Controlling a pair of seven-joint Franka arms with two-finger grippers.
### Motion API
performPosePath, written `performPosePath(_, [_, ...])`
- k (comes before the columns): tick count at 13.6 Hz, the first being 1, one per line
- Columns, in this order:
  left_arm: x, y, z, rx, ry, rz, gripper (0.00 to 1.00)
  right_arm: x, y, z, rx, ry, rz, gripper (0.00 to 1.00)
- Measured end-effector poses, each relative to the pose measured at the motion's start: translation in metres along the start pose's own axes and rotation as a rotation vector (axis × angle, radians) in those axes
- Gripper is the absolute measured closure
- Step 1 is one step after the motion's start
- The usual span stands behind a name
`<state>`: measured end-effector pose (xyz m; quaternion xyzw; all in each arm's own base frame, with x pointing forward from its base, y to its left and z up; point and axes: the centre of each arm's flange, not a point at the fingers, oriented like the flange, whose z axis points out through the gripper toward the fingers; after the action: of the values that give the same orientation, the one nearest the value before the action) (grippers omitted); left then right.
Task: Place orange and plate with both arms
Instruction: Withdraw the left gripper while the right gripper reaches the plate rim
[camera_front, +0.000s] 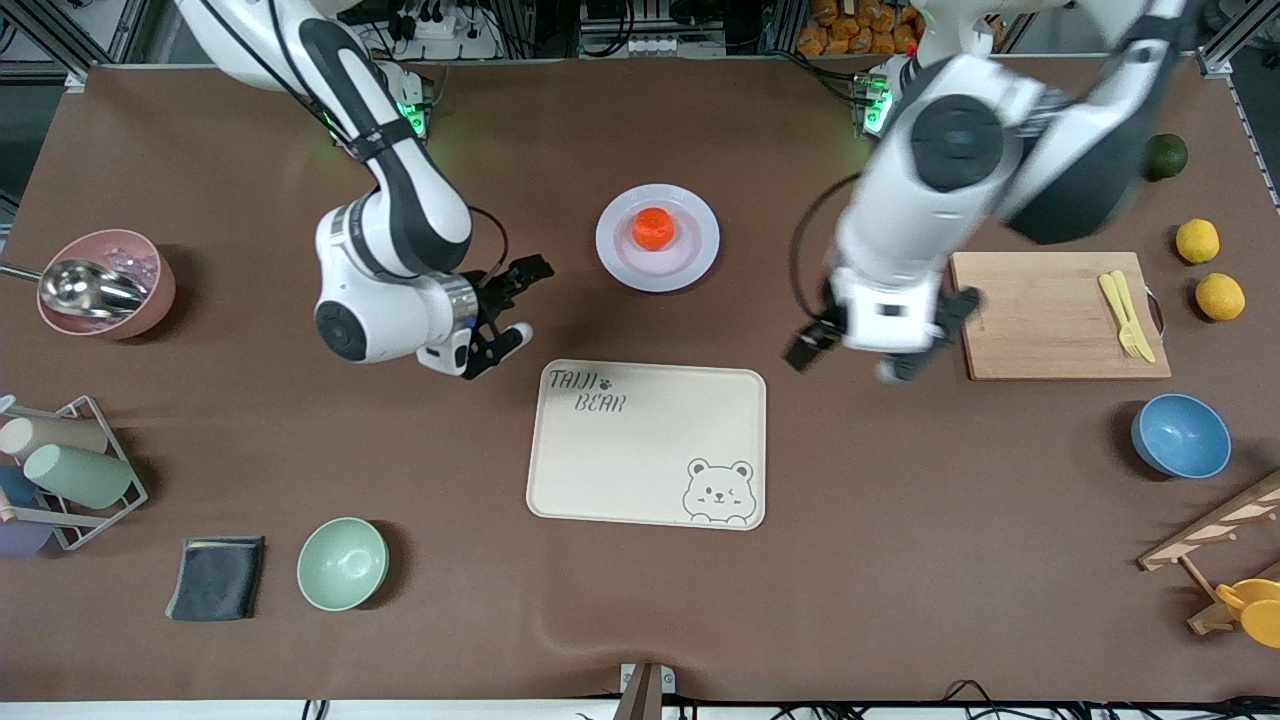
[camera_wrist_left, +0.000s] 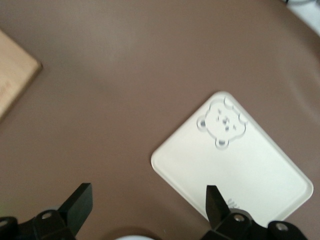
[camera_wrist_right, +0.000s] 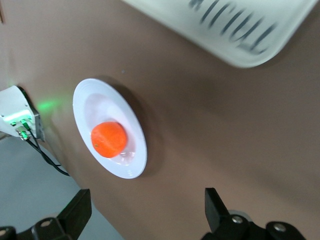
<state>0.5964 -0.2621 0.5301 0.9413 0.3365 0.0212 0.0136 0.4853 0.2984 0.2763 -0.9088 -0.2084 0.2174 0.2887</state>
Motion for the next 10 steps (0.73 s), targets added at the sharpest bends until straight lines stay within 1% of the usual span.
performPosePath(2, [0.053,-0.038,-0.029,-0.015,0.044,0.082,0.0,-0.017,-0.012,0.036,0.003,0.018,0.016,0.0])
performPosePath(4, [0.096,-0.08,-0.053,-0.009,0.085,0.176,0.0,-0.036,-0.024,0.073,0.036,0.033,0.05,0.0])
performPosePath(5, [0.113,-0.098,-0.061,-0.002,0.096,0.225,0.0,-0.043,-0.03,0.09,0.046,0.048,0.066,0.0])
performPosePath(6, [0.124,-0.113,-0.069,0.003,0.103,0.266,0.0,-0.05,-0.036,0.108,0.058,0.07,0.089,0.0])
performPosePath(8, [0.13,-0.13,-0.087,-0.014,0.106,0.339,0.0,-0.061,-0.043,0.137,0.096,0.103,0.136,0.0])
performPosePath(10, [0.132,-0.15,-0.102,-0.019,0.078,0.362,0.0,-0.067,-0.043,0.147,0.128,0.119,0.14,0.0])
